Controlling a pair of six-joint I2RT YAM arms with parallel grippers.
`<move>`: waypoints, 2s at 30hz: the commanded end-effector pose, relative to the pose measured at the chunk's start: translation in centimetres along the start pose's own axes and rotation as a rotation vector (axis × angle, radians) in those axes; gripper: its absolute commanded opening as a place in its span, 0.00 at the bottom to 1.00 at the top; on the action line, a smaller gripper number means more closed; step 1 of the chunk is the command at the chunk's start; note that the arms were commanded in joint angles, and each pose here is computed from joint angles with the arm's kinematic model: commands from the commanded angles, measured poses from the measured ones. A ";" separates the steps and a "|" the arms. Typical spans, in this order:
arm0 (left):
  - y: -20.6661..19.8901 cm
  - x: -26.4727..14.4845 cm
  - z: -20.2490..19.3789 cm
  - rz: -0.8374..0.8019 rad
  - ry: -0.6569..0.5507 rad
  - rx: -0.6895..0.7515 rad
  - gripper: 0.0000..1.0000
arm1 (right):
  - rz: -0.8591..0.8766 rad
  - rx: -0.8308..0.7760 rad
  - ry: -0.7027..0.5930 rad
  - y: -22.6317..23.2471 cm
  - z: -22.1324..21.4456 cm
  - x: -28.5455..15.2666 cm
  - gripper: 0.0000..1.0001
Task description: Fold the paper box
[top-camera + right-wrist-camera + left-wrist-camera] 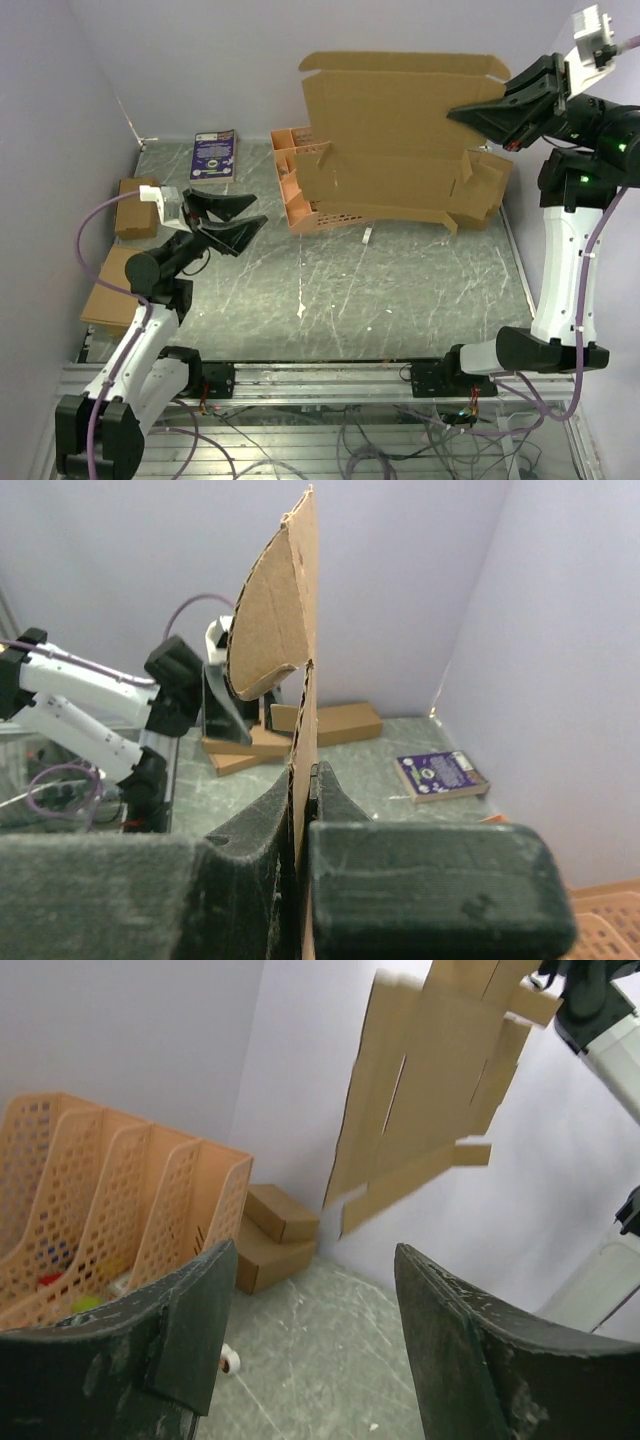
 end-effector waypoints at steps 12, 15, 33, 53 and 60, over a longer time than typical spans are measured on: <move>1.4 2.7 -3.5 -0.161 -0.177 -0.058 0.60 | -0.026 -0.073 -0.171 2.5 3.9 -0.5 0.00; 1.3 4.5 -3.7 -0.205 -0.181 -0.076 0.59 | -0.021 -0.072 -0.169 2.9 3.9 -0.5 0.00; 0.0 9.4 -3.3 -0.318 -0.242 -0.094 0.57 | -0.013 -0.053 -0.177 4.2 3.8 -0.6 0.00; -2.9 9.4 -2.3 -0.489 -0.194 -0.104 0.61 | -0.044 -0.042 -0.157 3.1 3.4 -0.8 0.00; -2.9 9.6 -2.1 -0.482 -0.207 -0.122 0.61 | -0.045 -0.040 -0.155 3.0 3.3 -0.8 0.00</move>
Point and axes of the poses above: each gripper's point midway between its finger pads, its own x axis out along the fingers, its own y axis along the line the jaws close on, z = x × y, the point moved 10 cm from there along -x, back along the fingers, and after that the axes turned 7 degrees about x, right-handed, at the moved point
